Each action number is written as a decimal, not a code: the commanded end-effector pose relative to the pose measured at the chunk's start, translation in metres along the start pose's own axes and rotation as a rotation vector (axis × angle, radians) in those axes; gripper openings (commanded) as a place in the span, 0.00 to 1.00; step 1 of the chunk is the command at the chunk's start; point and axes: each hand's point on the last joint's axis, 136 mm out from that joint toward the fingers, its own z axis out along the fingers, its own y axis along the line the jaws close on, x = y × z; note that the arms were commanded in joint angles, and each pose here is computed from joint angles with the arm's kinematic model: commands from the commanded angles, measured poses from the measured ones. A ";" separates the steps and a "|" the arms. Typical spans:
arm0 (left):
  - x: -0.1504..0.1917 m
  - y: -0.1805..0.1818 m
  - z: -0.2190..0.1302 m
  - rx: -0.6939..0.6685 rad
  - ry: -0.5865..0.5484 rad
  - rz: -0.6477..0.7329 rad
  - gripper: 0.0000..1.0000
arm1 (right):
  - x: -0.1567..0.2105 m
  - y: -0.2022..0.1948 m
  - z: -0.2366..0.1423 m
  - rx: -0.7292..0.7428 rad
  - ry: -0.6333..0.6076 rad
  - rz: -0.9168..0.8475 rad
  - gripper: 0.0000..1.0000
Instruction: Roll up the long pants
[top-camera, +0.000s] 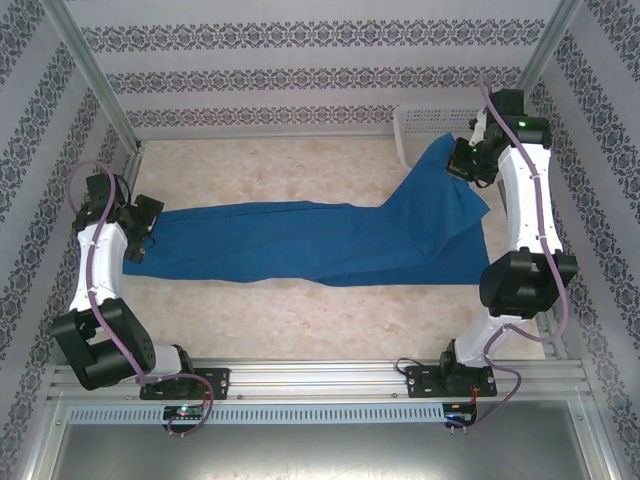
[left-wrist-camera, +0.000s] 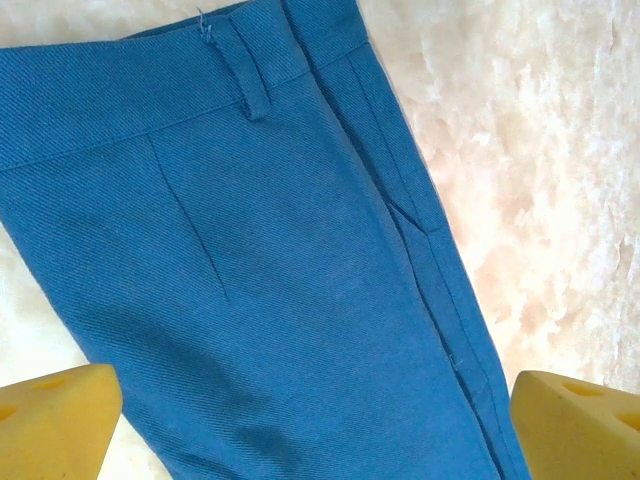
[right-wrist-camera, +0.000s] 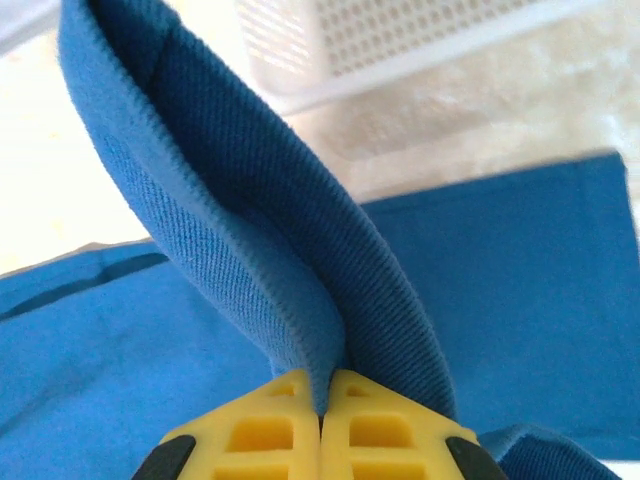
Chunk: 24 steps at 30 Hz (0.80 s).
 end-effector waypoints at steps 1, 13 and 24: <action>0.003 0.001 -0.011 0.000 0.012 0.018 1.00 | 0.012 -0.049 0.011 0.136 0.090 0.063 0.00; 0.004 -0.002 0.001 0.007 0.037 0.008 1.00 | 0.057 -0.150 0.048 0.331 0.263 0.185 0.00; 0.005 0.001 0.008 -0.006 0.047 0.010 1.00 | 0.085 -0.193 0.111 0.434 0.411 0.209 0.00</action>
